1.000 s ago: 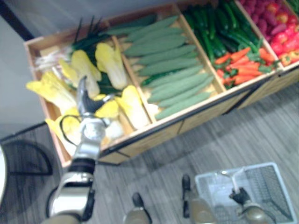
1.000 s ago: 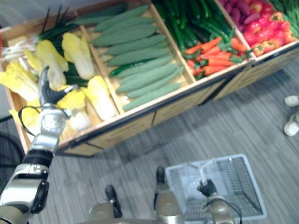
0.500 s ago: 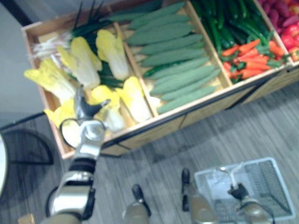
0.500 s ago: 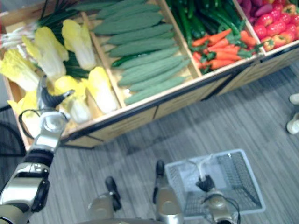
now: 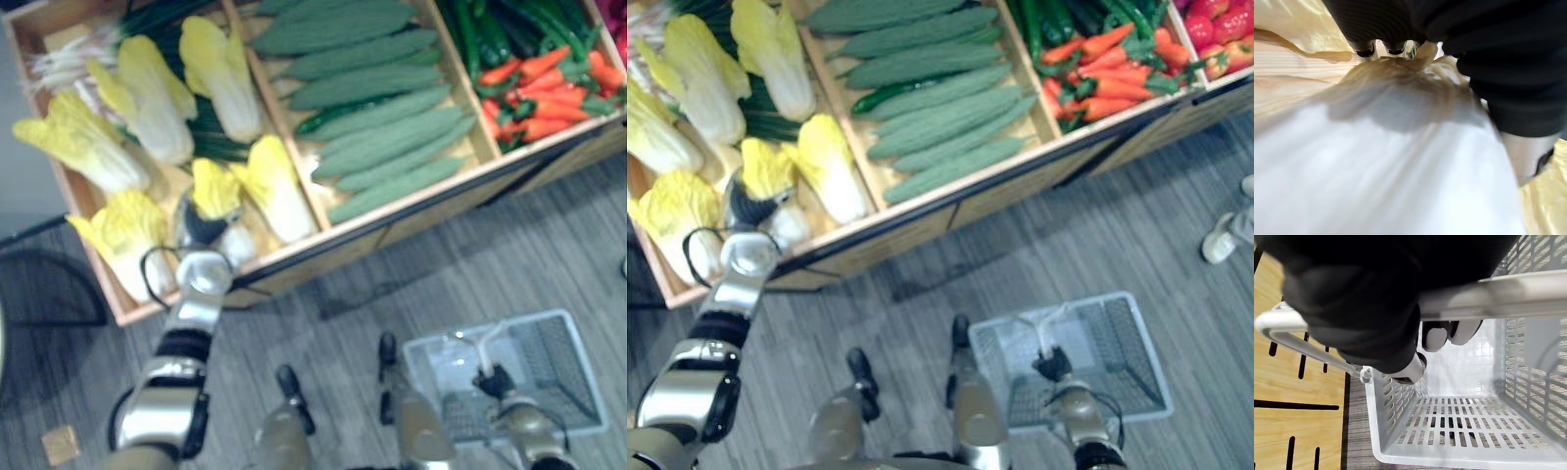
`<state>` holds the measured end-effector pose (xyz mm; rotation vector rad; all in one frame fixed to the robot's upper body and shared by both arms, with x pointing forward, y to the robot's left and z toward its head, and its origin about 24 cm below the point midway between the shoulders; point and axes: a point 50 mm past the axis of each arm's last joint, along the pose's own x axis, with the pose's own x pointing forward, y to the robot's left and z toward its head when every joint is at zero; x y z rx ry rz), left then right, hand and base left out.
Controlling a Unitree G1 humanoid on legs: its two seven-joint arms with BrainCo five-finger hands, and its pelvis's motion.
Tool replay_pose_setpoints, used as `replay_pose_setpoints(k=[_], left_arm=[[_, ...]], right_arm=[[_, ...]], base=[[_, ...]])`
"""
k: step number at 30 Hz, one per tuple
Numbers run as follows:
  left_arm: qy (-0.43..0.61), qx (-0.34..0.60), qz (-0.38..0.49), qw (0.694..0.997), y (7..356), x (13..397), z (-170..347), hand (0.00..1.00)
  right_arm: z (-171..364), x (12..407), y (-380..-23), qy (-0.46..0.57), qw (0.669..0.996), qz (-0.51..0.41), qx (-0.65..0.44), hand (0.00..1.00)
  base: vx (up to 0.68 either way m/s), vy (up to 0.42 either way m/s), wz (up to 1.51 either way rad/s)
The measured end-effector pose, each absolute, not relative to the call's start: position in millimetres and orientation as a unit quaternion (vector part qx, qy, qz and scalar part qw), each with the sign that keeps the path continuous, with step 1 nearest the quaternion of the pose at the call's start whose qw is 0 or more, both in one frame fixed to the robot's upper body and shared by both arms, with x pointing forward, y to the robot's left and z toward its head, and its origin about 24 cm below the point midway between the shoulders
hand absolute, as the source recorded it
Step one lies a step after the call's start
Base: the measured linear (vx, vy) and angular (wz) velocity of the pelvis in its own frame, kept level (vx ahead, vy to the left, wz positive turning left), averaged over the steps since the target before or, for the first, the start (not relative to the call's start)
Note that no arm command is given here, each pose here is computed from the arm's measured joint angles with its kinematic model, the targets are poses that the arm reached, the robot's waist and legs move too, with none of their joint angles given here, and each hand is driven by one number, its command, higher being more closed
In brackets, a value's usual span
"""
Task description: Pick vegetable in the basket
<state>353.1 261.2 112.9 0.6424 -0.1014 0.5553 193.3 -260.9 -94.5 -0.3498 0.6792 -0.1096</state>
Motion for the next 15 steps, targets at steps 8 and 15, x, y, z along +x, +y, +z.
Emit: replay_pose_setpoints(k=[8, 15], left_arm=[[-0.084, 0.354, 0.302, 0.881, 258.5, 358.4, 127.3, 1.0], [-0.179, 0.395, 0.308, 0.847, 258.4, 347.2, 160.2, 1.0]], right_arm=[[-88.5, 200.1, -264.9, 0.317, 0.931, -0.049, -0.172, 1.0], [-86.3, 186.8, -280.4, 0.308, 0.933, -0.078, -0.17, 1.0]], base=[[0.0, 0.0, 0.0], [0.01, 0.016, 0.07]])
